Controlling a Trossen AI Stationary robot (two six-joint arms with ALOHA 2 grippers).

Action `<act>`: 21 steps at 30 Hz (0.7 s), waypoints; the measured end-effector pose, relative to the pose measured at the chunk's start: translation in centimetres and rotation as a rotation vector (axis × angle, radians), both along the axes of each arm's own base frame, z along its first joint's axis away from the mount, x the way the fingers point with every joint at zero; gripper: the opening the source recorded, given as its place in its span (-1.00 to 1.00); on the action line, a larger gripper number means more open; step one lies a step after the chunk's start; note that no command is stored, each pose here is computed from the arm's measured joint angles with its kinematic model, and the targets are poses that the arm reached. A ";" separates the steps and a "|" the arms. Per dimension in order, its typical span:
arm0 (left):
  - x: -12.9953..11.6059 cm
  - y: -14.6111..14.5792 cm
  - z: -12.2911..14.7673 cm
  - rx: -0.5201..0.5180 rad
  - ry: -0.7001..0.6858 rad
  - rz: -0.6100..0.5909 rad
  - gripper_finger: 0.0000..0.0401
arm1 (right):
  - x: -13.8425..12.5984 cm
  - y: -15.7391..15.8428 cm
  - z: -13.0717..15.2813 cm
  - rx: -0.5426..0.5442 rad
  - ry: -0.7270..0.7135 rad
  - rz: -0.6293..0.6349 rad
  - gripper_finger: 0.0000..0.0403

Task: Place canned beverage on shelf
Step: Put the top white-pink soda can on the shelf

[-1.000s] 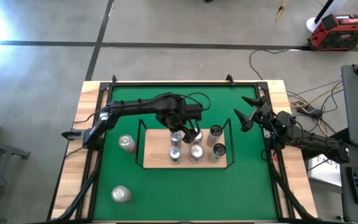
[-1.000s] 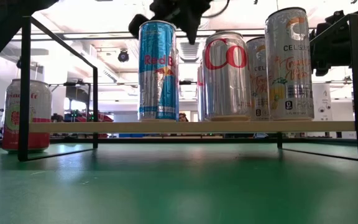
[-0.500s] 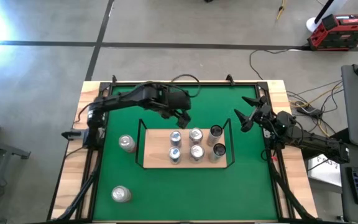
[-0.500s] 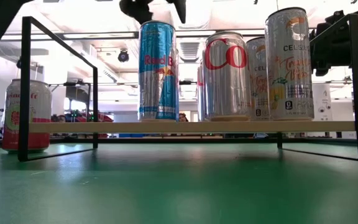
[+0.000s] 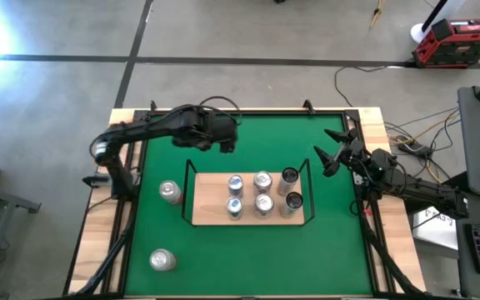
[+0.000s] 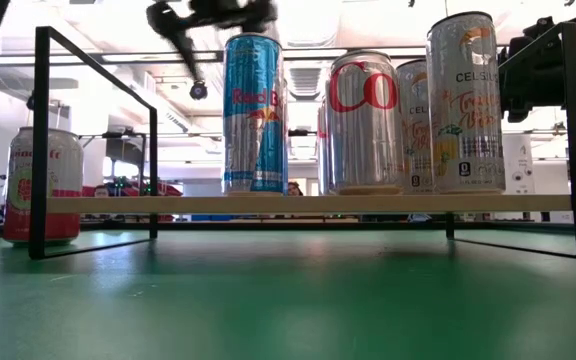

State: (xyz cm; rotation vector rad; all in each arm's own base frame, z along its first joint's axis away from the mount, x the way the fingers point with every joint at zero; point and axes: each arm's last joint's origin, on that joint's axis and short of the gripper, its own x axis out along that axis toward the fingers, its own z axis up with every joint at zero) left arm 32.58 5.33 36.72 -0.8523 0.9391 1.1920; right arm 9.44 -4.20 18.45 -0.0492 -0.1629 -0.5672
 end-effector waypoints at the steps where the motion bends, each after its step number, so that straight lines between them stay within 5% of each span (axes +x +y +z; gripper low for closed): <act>1: -0.7 0.2 -0.5 -0.029 0.013 0.026 0.82 | 0.0 0.0 0.0 0.000 0.000 0.000 0.83; 14: -10.7 -2.2 -3.9 -0.420 0.033 0.407 0.69 | 0.0 0.0 0.0 0.001 0.000 -0.001 0.83; 21: -14.4 -4.6 -6.2 -0.488 -0.025 0.458 0.69 | 0.0 0.0 0.0 0.001 -0.001 0.000 0.83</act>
